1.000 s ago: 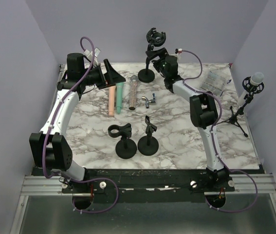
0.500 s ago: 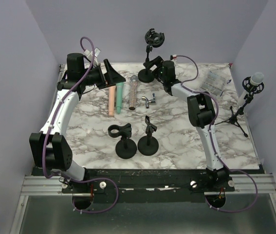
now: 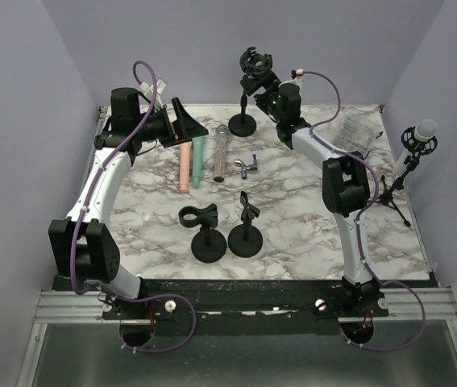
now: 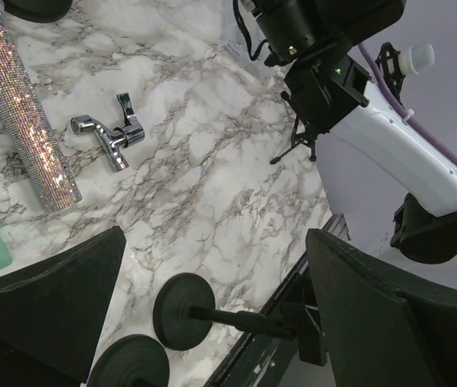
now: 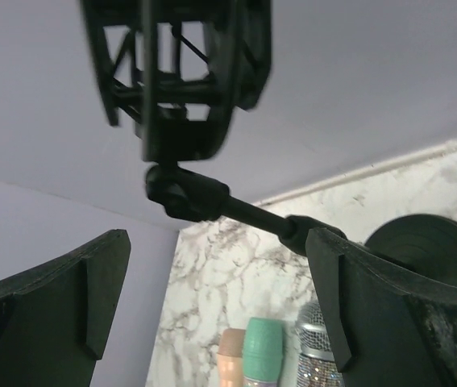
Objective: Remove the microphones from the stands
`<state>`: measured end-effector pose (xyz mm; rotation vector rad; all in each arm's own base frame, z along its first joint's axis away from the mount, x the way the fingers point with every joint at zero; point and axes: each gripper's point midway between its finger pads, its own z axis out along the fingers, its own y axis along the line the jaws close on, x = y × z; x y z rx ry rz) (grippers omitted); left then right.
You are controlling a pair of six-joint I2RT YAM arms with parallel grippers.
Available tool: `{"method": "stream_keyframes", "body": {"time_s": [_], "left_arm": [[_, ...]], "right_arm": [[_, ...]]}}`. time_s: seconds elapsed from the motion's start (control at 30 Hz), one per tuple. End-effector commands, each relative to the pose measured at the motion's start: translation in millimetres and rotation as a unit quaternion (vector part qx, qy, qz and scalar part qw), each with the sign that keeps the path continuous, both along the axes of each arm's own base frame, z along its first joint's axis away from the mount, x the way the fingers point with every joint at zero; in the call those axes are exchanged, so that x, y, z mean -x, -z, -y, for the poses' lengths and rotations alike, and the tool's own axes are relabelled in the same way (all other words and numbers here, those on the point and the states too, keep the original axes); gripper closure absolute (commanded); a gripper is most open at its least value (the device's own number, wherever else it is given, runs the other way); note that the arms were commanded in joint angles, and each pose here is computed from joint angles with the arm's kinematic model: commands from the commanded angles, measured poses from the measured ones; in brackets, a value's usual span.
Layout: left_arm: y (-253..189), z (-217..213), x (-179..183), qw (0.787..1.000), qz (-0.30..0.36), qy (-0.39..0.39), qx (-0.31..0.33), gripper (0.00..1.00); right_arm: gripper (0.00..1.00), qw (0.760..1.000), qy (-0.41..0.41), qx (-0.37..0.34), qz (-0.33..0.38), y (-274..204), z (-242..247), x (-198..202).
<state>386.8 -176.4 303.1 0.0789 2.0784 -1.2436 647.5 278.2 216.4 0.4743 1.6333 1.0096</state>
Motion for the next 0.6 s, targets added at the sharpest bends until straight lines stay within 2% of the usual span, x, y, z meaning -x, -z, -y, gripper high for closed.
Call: {"method": "stream_keyframes", "body": {"time_s": [0.0, 0.37, 0.57], "left_arm": [[-7.2, 0.0, 2.7, 1.000, 0.012, 0.008, 0.009, 0.02], [-7.7, 0.4, 3.2, 1.000, 0.012, 0.010, 0.011, 0.01], [-7.4, 0.8, 3.0, 1.000, 0.011, 0.011, 0.013, 0.02]], "right_arm": [[0.00, 0.999, 0.035, -0.022, 0.032, -37.3, 15.6, -9.1], [0.01, 0.997, 0.054, -0.045, 0.007, -17.6, 15.2, -36.6], [0.01, 0.997, 0.069, -0.040, -0.021, 11.5, 20.1, -41.5]]}}
